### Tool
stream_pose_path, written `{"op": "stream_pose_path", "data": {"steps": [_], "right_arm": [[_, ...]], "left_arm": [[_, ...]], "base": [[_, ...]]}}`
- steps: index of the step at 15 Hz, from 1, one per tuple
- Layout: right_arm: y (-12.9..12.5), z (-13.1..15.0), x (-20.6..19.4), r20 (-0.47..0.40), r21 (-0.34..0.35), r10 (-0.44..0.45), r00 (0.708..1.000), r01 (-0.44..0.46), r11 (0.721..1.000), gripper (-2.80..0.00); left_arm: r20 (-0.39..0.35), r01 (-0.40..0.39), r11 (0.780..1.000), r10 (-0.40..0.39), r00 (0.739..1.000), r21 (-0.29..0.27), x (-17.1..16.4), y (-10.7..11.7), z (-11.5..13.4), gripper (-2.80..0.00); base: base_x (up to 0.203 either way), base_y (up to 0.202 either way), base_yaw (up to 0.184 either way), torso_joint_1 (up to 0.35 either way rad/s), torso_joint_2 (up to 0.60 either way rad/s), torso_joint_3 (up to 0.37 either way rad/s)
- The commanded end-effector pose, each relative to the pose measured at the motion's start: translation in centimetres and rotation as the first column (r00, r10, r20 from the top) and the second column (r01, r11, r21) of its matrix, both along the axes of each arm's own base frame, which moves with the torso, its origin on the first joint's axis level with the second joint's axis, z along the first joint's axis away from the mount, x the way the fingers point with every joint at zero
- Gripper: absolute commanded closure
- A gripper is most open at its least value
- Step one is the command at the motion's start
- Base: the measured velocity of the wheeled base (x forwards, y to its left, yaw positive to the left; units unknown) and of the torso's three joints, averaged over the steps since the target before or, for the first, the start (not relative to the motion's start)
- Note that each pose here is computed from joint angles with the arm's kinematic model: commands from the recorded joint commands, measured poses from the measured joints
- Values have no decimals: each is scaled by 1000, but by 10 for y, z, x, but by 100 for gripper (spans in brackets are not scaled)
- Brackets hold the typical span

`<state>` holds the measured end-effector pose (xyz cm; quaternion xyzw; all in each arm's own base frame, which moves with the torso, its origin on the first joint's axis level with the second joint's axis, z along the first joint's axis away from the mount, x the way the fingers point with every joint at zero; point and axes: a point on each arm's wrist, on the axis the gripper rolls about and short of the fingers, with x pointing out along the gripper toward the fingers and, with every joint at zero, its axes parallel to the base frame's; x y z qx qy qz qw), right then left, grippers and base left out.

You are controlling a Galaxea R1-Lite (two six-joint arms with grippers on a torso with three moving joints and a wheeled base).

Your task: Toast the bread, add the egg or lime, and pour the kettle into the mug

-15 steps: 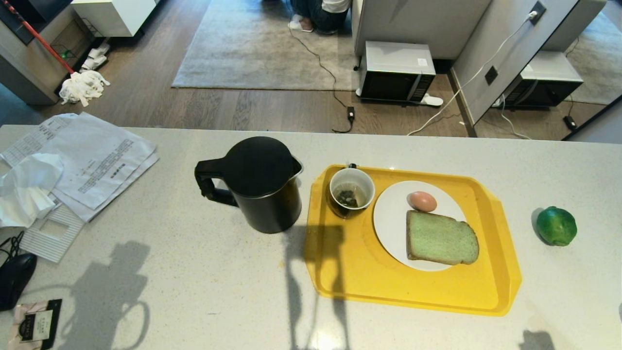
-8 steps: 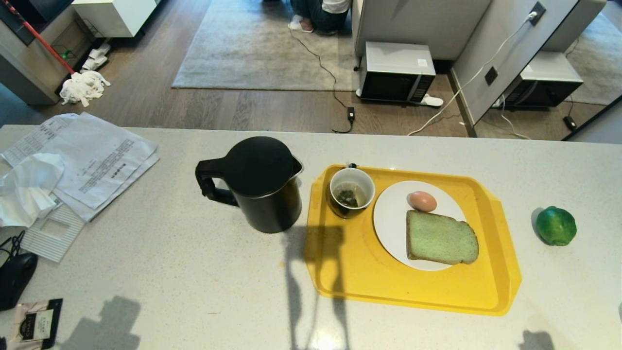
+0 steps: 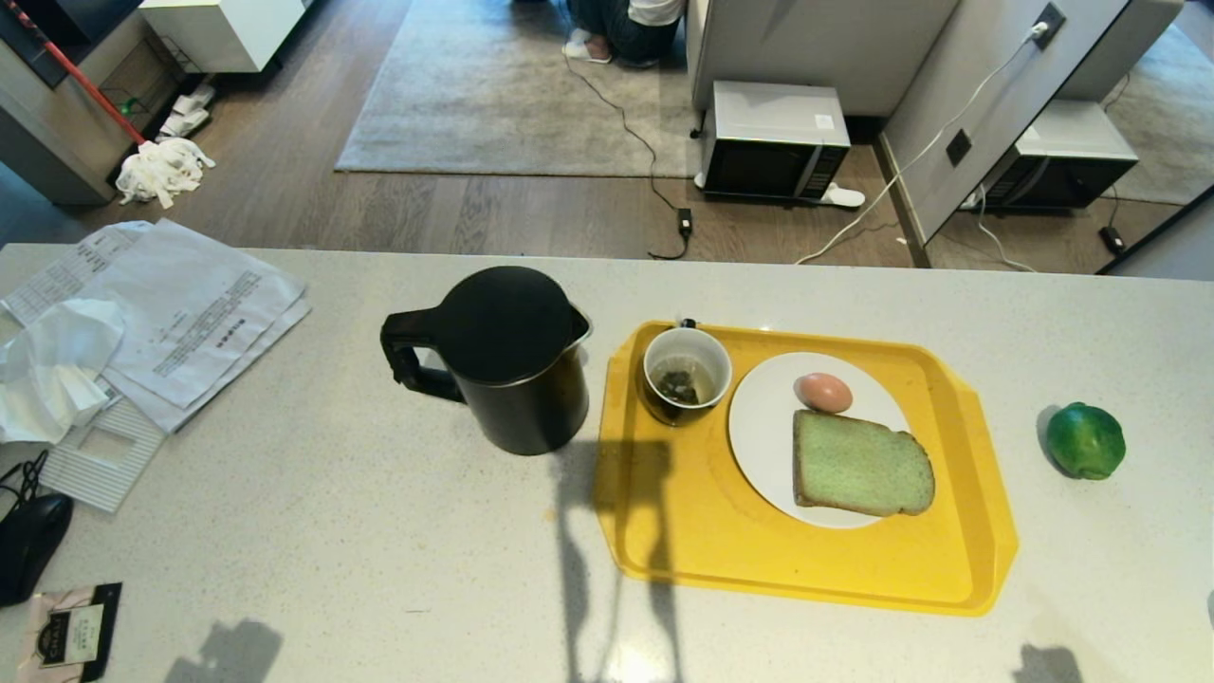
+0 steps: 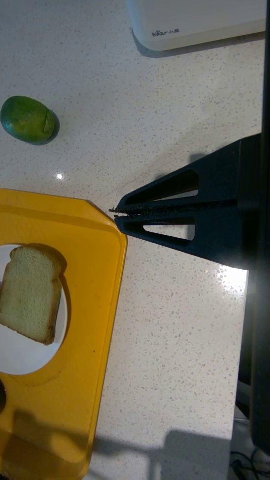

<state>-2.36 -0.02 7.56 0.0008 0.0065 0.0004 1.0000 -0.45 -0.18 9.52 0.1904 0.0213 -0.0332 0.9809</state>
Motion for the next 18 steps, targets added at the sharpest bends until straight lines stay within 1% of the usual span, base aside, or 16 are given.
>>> {"op": "stream_pose_path", "data": {"steps": [1,2,3,5,6,7,8,9,10,11,12,14,18], "right_arm": [[0,0,0,-1,0,0,1000,0,1000,0],[0,0,0,-1,0,-1,1000,1,1000,0],[0,0,0,-1,0,-1,1000,1,1000,0],[0,0,0,-1,0,-1,1000,1,1000,0],[0,0,0,-1,0,0,1000,0,1000,0],[0,0,0,-1,0,1,1000,-1,1000,0],[0,0,0,-1,0,-1,1000,1,1000,0],[0,0,0,-1,0,-1,1000,1,1000,0],[0,0,0,-1,0,0,1000,0,1000,0],[0,0,0,-1,0,0,1000,0,1000,0],[0,0,0,-1,0,1,1000,-1,1000,0],[0,0,0,-1,0,1,1000,-1,1000,0],[0,0,0,-1,0,-1,1000,1,1000,0]], "left_arm": [[27,0,999,1,1000,-32,-9,0,-8,0],[19,-14,999,15,1000,-47,-11,1,-12,0],[28,-27,997,29,999,-67,-13,1,-13,0],[74,-47,991,57,996,-128,-18,2,-13,0],[99,-50,980,70,993,-190,-19,2,-13,0],[110,-49,971,76,991,-233,-19,2,-12,0],[107,-42,969,70,992,-242,-19,2,-12,0],[66,-40,971,57,996,-235,-18,2,-17,0],[19,-29,978,34,999,-205,-19,1,-20,0],[16,-23,981,26,1000,-192,-19,1,-20,0],[21,-26,980,30,999,-196,-19,1,-20,0],[40,-24,975,34,999,-220,-19,1,-19,0],[40,-26,969,37,999,-245,-18,1,-19,0]], "base": [[0,0,0,0,0,0],[0,0,0,0,0,0],[0,0,0,0,0,0],[0,0,0,0,0,0],[0,0,0,0,0,0],[0,0,0,0,0,0],[0,0,0,0,0,0],[0,0,0,0,0,0],[0,0,0,0,0,0],[0,0,0,0,0,0],[0,0,0,0,0,0],[0,0,0,0,0,0],[0,0,0,0,0,0]]}}
